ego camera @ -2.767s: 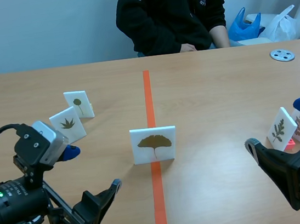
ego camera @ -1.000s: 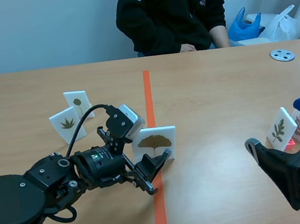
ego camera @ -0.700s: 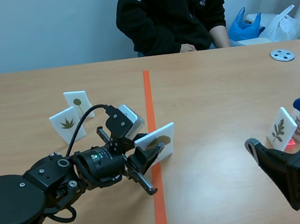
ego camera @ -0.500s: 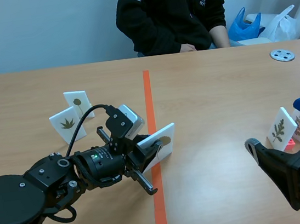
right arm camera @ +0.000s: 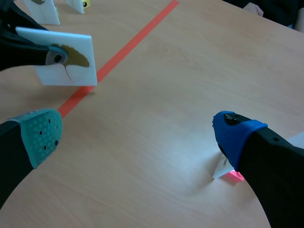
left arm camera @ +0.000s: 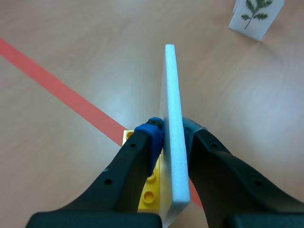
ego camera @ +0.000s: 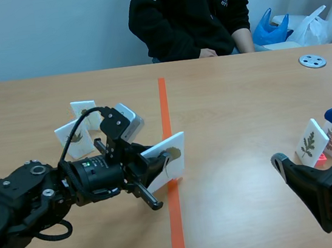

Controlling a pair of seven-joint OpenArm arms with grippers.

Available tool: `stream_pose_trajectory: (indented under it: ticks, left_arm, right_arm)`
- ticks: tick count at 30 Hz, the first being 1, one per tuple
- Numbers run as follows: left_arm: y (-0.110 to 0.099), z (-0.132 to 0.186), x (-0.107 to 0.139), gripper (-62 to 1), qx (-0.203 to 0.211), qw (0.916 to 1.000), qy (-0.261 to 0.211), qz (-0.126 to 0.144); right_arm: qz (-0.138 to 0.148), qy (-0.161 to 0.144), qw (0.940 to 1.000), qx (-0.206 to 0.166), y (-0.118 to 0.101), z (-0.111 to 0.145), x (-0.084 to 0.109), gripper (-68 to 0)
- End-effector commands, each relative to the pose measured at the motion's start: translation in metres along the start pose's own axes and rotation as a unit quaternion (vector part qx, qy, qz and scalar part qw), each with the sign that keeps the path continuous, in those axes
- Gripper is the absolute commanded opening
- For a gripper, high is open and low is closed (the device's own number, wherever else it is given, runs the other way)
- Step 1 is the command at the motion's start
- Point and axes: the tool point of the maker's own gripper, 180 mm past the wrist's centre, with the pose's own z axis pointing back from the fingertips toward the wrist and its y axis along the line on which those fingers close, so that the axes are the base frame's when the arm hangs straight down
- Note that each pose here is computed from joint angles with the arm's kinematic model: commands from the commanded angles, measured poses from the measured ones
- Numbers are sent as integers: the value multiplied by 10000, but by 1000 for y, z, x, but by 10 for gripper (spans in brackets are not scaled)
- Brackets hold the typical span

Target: Sort the leaf by its shape. The table is split by an orange tape line. A compound leaf with several leaflets goes to the left side, a simple leaf with one blade goes to the right side. Return to the home posture when a red brick is placed on the table.

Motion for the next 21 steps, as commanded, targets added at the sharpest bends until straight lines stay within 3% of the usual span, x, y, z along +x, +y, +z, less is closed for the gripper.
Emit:
stream_pose_trajectory:
  ticks: [1,10,13,21]
  left_arm:
    - [1,6,22,-558,57,9996,-289,45]
    - [7,56,62,-558,611,9960,-565,311]
    - [20,77,70,-558,1041,9911,-668,487]
    - [56,129,82,-558,2049,9737,-839,540]
  right_arm:
    - [73,-210,9997,-59,-5,-2,13,4]
    - [73,-210,9997,-61,-5,-2,13,4]
    - [73,-210,9997,-61,-5,-2,13,4]
    - [73,-210,9997,-61,-5,-2,13,4]
